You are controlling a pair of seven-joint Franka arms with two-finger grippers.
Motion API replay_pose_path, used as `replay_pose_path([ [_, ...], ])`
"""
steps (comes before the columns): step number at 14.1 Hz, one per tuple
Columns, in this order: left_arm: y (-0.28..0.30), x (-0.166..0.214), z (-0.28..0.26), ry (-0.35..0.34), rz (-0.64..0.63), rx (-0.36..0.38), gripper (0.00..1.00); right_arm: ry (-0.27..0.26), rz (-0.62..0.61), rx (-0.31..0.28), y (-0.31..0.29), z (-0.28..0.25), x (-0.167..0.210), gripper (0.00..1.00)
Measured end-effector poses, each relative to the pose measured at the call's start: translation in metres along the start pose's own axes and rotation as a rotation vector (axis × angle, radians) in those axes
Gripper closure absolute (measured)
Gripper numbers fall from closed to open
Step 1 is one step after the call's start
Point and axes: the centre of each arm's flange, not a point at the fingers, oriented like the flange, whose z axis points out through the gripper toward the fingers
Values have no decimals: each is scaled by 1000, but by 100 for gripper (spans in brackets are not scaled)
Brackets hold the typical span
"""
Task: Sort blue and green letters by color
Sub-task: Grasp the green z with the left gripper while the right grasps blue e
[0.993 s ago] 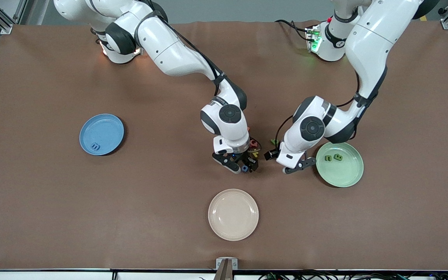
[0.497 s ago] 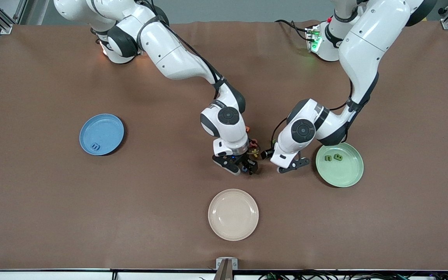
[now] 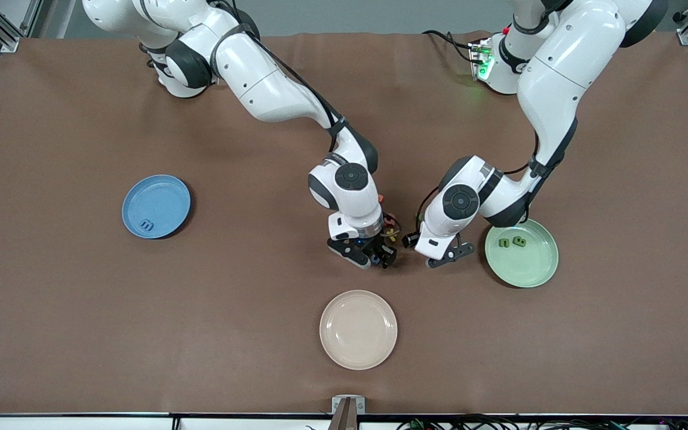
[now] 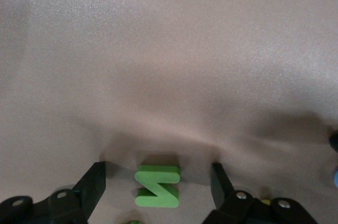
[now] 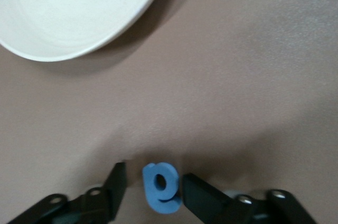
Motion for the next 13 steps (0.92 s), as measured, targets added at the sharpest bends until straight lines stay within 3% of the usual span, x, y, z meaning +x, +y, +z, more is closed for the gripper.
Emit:
replay_pose_path([
  [3,0,0,0,0,-8,0,15,0,-2,11,-4,-5,-1,86],
  [4,0,0,0,0,-8,0,19,0,-2,11,-5,-5,-1,93],
  [6,1,0,-1,1,-9,-1,24,0,-2,7,-5,-6,-1,99],
  [12,3,-3,-2,-2,-6,0,29,-2,-2,-4,-5,-6,-1,99],
  [13,3,-3,-3,-2,-5,0,37,-2,-2,-5,-5,-6,-1,99],
])
